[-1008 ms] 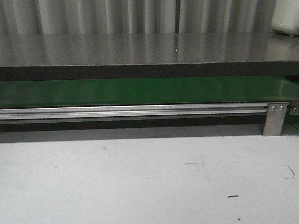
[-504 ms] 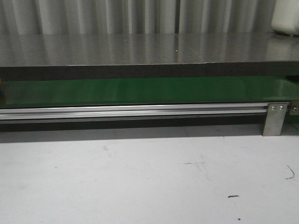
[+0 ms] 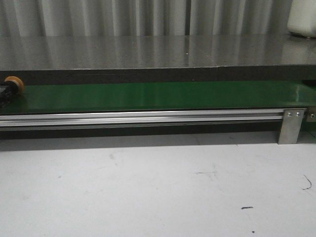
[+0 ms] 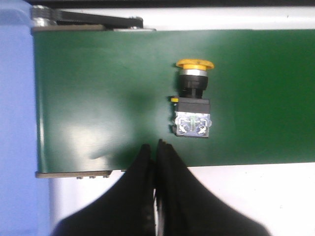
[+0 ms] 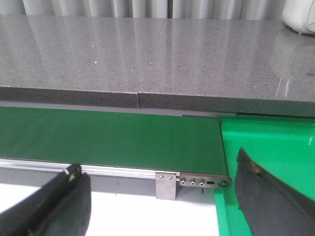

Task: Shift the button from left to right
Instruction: 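Lift the button and place it on the conveyor belt, open left gripper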

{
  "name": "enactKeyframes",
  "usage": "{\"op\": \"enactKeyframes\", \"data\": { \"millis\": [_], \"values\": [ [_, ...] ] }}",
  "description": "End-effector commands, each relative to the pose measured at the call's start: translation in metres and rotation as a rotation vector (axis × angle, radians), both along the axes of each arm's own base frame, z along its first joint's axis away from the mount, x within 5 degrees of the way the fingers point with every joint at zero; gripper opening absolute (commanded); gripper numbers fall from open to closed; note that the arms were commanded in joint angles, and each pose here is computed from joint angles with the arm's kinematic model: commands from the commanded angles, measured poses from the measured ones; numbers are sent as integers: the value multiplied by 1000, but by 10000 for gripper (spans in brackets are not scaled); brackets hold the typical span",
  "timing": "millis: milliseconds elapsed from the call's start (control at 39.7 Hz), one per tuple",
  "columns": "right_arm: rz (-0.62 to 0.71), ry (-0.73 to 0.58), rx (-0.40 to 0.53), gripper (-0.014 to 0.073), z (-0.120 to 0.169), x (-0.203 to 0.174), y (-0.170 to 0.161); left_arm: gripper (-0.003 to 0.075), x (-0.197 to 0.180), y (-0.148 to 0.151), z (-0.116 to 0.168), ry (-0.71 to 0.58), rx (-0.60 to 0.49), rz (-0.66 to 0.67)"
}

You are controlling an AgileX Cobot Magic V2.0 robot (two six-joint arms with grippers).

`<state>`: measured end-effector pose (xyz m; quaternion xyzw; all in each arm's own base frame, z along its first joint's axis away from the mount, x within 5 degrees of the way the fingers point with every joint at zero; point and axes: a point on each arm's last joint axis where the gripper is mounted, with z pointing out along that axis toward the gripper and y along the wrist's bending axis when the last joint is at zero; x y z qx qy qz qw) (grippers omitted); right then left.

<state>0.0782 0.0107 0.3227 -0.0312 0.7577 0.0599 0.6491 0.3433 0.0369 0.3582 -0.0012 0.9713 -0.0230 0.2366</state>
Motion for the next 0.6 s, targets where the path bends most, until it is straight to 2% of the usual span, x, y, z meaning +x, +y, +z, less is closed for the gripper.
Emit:
{"op": "enactKeyframes", "data": {
  "millis": [0,151,378,580],
  "values": [
    [-4,-94,12,613,17,1,0,-21,-35,-6,42,-226,26,14],
    [-4,-94,12,613,17,1,0,-21,-73,-11,43,-355,31,31],
    [-4,-94,12,613,17,1,0,-21,-131,-16,17,-524,69,42],
    [-4,-94,12,613,17,1,0,-21,-186,-21,-2,-744,100,68]
  ]
}}
